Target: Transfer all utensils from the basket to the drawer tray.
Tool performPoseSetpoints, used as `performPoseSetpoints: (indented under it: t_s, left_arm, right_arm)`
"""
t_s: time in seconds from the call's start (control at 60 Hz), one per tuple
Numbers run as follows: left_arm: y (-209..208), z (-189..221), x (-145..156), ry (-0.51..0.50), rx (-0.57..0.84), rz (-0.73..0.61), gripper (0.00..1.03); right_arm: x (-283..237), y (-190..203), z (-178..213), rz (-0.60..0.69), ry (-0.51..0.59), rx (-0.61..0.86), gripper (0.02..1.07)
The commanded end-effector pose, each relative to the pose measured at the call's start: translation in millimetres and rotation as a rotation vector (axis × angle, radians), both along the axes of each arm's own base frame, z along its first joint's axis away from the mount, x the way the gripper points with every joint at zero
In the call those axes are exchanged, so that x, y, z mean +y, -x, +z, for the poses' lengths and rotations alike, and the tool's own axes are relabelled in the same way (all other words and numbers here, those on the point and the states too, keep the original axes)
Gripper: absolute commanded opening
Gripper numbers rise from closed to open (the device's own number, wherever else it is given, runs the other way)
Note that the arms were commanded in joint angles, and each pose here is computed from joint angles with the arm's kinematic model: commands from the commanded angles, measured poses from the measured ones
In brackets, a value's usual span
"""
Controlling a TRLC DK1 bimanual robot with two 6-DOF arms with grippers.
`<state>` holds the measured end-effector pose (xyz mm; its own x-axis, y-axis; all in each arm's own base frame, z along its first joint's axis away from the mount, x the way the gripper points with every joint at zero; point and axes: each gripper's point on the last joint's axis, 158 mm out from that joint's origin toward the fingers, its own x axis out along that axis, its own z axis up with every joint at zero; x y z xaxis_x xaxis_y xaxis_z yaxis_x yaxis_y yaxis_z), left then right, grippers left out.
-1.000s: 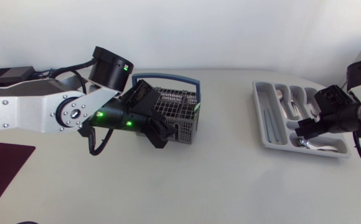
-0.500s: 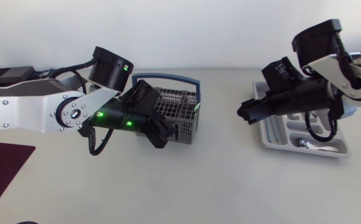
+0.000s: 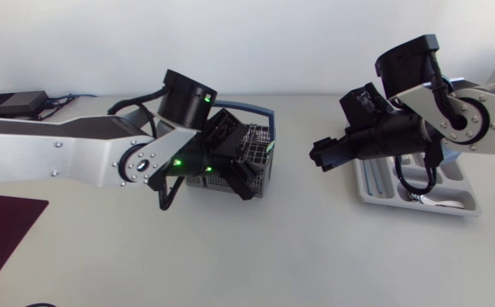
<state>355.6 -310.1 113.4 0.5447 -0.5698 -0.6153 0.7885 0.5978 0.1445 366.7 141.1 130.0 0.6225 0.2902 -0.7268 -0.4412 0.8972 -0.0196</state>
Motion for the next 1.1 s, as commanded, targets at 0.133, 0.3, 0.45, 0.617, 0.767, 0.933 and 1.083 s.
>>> performPoseSetpoints:
  t_s: [0.133,0.3,0.45,0.617,0.767,0.933,1.083]
  left_arm:
    - [-26,-1,-34,-0.032,-0.101,0.001,0.66]
    - [-45,-4,-48,-0.049,-0.173,0.036,0.60]
    - [-62,-6,-47,-0.061,-0.228,0.087,0.55]
    - [-73,-14,-46,-0.070,-0.242,0.112,0.54]
    - [-78,-14,-49,-0.064,-0.256,0.121,0.43]
    - [-81,-17,-47,-0.071,-0.263,0.137,0.36]
    - [-81,-17,-47,-0.069,-0.266,0.138,0.29]
  right_arm:
    - [-8,5,-30,-0.025,0.015,0.054,0.86]
    - [-14,7,-41,-0.029,0.016,0.067,0.86]
    - [-19,7,-42,-0.033,0.010,0.072,0.86]
    - [-22,8,-46,-0.036,0.005,0.076,0.86]
    - [-24,9,-49,-0.036,0.008,0.080,0.86]
    - [-22,8,-46,-0.031,-0.002,0.068,0.86]
    - [-14,7,-42,-0.001,-0.028,0.050,0.86]
